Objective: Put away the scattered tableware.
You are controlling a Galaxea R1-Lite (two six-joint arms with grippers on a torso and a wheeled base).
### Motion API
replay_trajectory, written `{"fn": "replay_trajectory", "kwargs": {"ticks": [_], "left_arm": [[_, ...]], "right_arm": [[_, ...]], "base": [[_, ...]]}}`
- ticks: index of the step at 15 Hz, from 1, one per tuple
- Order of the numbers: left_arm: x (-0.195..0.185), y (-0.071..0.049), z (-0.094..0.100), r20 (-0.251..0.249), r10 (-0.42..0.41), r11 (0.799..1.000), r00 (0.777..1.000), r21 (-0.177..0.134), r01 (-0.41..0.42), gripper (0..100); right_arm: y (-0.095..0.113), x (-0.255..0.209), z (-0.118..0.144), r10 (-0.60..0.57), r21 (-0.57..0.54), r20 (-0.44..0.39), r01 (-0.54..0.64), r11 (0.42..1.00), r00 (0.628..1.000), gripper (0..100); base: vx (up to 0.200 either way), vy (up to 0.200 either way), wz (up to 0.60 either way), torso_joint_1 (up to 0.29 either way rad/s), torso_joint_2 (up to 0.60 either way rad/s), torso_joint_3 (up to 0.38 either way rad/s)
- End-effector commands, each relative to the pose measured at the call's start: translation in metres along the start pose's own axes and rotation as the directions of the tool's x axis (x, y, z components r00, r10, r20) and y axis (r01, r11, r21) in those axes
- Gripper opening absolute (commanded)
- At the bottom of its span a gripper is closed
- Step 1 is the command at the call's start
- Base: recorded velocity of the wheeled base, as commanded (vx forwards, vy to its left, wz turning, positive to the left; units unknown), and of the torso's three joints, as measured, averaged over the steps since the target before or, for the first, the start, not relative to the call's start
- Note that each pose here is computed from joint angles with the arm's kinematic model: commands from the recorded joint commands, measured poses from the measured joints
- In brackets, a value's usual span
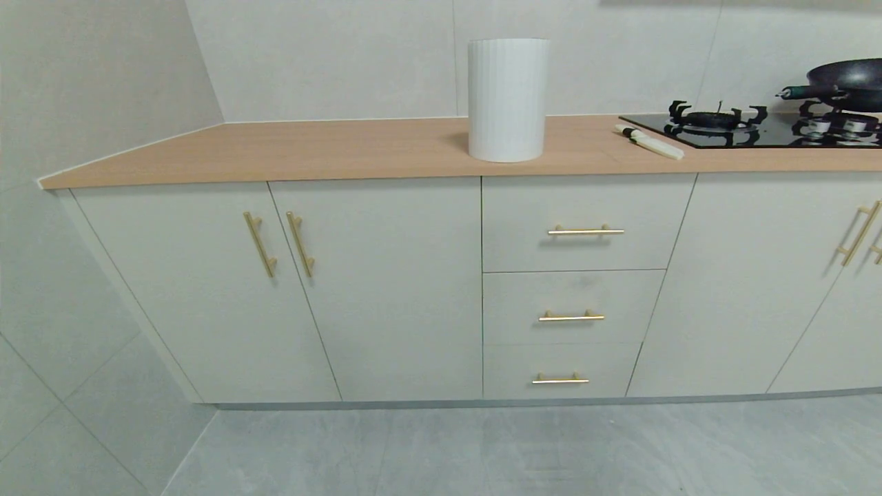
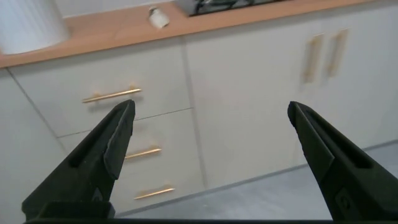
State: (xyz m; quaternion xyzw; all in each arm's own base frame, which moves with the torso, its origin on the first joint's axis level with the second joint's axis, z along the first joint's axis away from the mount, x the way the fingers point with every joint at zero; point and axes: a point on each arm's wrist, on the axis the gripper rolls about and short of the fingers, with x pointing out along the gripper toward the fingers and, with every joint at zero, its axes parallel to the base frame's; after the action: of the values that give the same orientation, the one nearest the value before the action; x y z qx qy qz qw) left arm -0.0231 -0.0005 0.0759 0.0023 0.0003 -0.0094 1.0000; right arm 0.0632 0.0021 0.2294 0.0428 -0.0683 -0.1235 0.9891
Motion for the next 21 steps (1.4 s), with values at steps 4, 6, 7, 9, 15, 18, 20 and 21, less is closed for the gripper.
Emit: {"fn": "replay_trajectory", "kwargs": {"ticks": [4, 6, 7, 9, 15, 18, 20, 21], "left_arm": [[0.0, 0.0, 0.0, -0.001, 0.0, 1.0, 1.0, 0.0, 0.0, 100], [0.0, 0.0, 0.0, -0.001, 0.0, 1.0, 1.0, 0.0, 0.0, 100], [0.0, 0.0, 0.0, -0.001, 0.0, 1.0, 1.0, 0.0, 0.0, 100], [0.0, 0.0, 0.0, -0.001, 0.0, 1.0, 1.0, 0.0, 0.0, 100], [0.0, 0.0, 0.0, 0.001, 0.0, 1.0, 1.0, 0.0, 0.0, 100], [0.0, 0.0, 0.0, -0.001, 0.0, 1.0, 1.0, 0.0, 0.0, 100], [0.0, 0.0, 0.0, -0.001, 0.0, 1.0, 1.0, 0.0, 0.0, 100], [0.0, 0.0, 0.0, 0.001, 0.0, 1.0, 1.0, 0.0, 0.0, 100]], "right_arm": [[-0.042, -0.099, -0.031, -0.065, -0.025, 0.071, 0.067, 0.997, 0.995, 100], [-0.041, -0.109, -0.038, -0.095, -0.03, 0.091, 0.098, 0.995, 0.991, 100], [-0.041, -0.114, -0.043, -0.09, -0.031, 0.111, 0.094, 0.995, 0.99, 100], [-0.04, -0.112, -0.058, -0.051, -0.041, 0.095, 0.055, 0.998, 0.994, 100], [-0.039, -0.106, -0.103, 0.139, -0.049, 0.039, -0.137, 0.989, 0.99, 100], [-0.038, -0.101, -0.128, 0.203, -0.073, -0.047, -0.206, 0.976, 0.978, 100], [-0.038, -0.101, -0.134, 0.221, -0.075, -0.097, -0.228, 0.971, 0.97, 100], [-0.038, -0.101, -0.139, 0.22, -0.077, -0.14, -0.232, 0.97, 0.966, 100]], "base": [[0.0, 0.0, 0.0, 0.0, 0.0, 0.0], [0.0, 0.0, 0.0, 0.0, 0.0, 0.0], [0.0, 0.0, 0.0, 0.0, 0.0, 0.0], [0.0, 0.0, 0.0, 0.0, 0.0, 0.0], [0.0, 0.0, 0.0, 0.0, 0.0, 0.0], [0.0, 0.0, 0.0, 0.0, 0.0, 0.0], [0.0, 0.0, 0.0, 0.0, 0.0, 0.0], [0.0, 0.0, 0.0, 0.0, 0.0, 0.0]]}}
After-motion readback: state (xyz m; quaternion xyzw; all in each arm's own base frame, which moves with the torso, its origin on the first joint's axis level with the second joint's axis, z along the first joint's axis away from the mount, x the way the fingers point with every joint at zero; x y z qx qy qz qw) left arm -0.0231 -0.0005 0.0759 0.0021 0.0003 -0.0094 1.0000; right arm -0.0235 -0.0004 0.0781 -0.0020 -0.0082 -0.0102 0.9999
